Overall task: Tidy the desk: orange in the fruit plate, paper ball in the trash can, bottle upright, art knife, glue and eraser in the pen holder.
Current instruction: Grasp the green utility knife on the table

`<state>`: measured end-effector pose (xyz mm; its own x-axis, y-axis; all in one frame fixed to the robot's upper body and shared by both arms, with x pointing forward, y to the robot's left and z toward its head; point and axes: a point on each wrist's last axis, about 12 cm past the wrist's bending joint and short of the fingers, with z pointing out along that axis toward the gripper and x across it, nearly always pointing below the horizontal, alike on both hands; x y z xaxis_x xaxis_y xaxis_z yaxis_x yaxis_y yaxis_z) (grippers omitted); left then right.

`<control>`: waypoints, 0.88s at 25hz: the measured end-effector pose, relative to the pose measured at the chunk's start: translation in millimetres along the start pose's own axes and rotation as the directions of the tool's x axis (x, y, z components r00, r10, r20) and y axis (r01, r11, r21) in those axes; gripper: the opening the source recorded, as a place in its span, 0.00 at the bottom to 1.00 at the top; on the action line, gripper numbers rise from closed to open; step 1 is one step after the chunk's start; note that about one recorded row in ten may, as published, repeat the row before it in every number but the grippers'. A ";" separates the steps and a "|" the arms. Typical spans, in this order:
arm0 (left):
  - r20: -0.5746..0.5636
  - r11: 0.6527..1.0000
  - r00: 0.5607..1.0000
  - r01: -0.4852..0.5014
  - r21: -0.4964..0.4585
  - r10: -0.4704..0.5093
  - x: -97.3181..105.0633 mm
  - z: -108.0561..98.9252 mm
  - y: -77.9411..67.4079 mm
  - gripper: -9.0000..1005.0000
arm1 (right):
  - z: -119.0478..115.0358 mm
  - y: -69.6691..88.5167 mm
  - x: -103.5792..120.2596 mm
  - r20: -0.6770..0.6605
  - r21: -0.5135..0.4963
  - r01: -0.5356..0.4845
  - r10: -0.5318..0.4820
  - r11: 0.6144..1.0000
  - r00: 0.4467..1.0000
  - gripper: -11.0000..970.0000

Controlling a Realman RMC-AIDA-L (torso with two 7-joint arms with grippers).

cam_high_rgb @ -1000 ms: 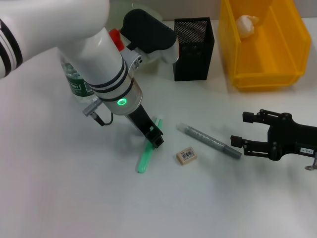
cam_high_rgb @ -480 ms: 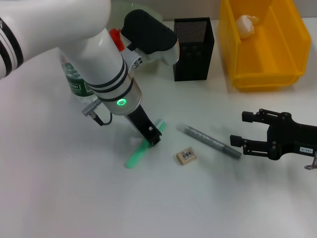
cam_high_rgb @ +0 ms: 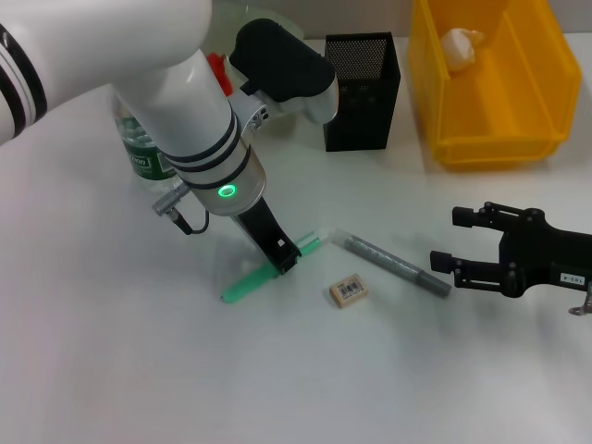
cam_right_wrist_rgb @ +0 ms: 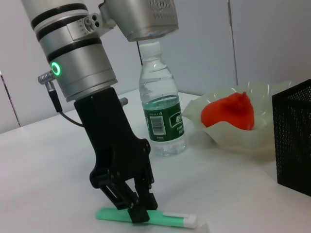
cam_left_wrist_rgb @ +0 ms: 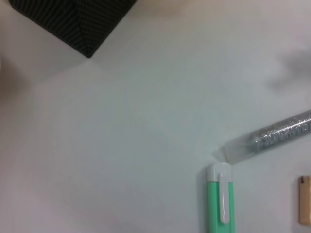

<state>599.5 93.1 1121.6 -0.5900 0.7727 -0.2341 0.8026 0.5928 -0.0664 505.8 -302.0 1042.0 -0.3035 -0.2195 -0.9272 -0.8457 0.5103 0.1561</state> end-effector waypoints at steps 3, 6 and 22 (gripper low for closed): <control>-0.010 1.000 1.000 -0.007 0.003 0.007 -0.2 -0.9 -0.9 0.22 | 0.0 -0.1 -0.1 0.001 0.001 0.000 0.000 1.000 1.000 0.81; -0.011 1.000 1.000 -0.008 0.003 0.008 -0.3 -1.0 -1.0 0.23 | 0.0 -0.2 -0.1 0.001 0.001 0.000 0.000 1.000 1.000 0.81; -0.029 0.999 0.999 -0.039 -0.017 0.038 0.2 0.8 -2.3 0.29 | 0.0 -0.3 -0.2 0.002 0.003 0.000 0.000 1.000 1.000 0.81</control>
<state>597.6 91.7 1121.0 -0.5614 0.8009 -0.2084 0.8231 0.5664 -0.0405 506.2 -302.2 1042.2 -0.3030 -0.2177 -0.9278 -0.8444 0.5127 0.1554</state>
